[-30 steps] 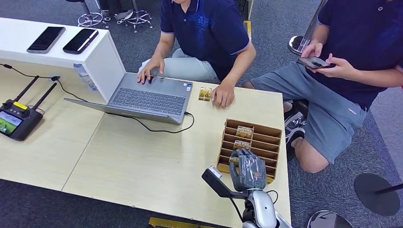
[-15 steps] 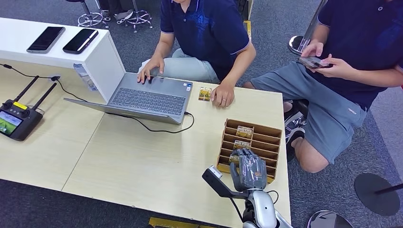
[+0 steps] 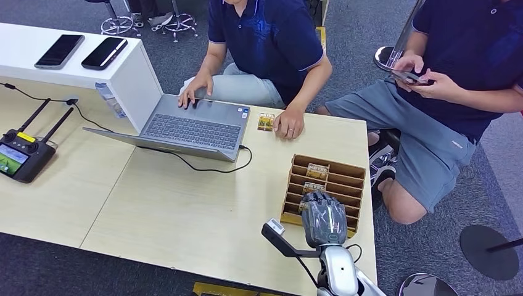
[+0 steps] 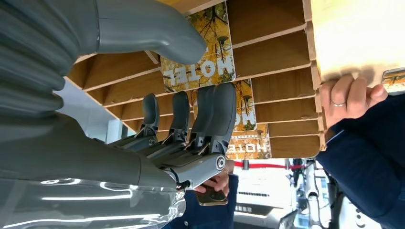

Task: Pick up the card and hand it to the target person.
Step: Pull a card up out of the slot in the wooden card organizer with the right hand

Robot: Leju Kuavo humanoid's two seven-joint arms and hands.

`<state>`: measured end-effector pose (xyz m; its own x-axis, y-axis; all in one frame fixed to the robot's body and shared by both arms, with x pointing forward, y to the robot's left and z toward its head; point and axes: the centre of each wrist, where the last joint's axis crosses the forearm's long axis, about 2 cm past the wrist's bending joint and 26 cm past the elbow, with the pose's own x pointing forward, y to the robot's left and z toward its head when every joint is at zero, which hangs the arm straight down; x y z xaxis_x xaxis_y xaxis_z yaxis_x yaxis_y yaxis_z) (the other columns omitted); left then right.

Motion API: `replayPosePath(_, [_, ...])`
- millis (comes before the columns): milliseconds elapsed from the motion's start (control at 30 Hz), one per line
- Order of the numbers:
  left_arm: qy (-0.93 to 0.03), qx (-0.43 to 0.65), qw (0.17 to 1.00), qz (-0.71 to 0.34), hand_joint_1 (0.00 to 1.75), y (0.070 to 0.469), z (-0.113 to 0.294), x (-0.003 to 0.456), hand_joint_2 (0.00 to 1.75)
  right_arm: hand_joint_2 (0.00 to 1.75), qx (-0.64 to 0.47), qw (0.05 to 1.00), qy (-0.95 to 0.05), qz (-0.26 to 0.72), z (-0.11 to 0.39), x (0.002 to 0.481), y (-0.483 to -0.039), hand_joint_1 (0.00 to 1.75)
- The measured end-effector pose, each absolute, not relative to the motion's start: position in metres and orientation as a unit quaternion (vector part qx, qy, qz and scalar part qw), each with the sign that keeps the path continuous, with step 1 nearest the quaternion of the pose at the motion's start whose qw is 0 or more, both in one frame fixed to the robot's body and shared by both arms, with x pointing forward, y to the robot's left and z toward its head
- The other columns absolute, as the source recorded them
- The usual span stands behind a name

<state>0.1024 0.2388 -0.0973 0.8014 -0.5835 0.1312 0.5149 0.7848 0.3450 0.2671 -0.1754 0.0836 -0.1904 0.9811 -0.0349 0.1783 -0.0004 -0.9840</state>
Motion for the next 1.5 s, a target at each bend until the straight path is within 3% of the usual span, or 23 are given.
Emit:
replayPosePath(1200, [-0.113, 0.148, 0.941, -0.282, 0.0, 0.2398, -0.0982, 0.0987, 0.0, 1.75, -0.492, 0.415, -0.573, 0.508, 0.079, 0.2682, -0.1768, 1.05])
replayPosePath(1367, [-0.114, 0.148, 0.941, -0.281, 0.0, 0.2398, -0.0983, 0.0982, 0.0, 1.75, -0.487, 0.417, -0.574, 0.509, 0.0777, 0.2671, -0.1757, 1.24])
replayPosePath(1500, [-0.115, 0.149, 0.941, -0.28, 0.0, 0.2401, -0.0983, 0.0981, 0.0, 1.75, -0.486, 0.418, -0.576, 0.508, 0.0773, 0.2679, -0.175, 1.23])
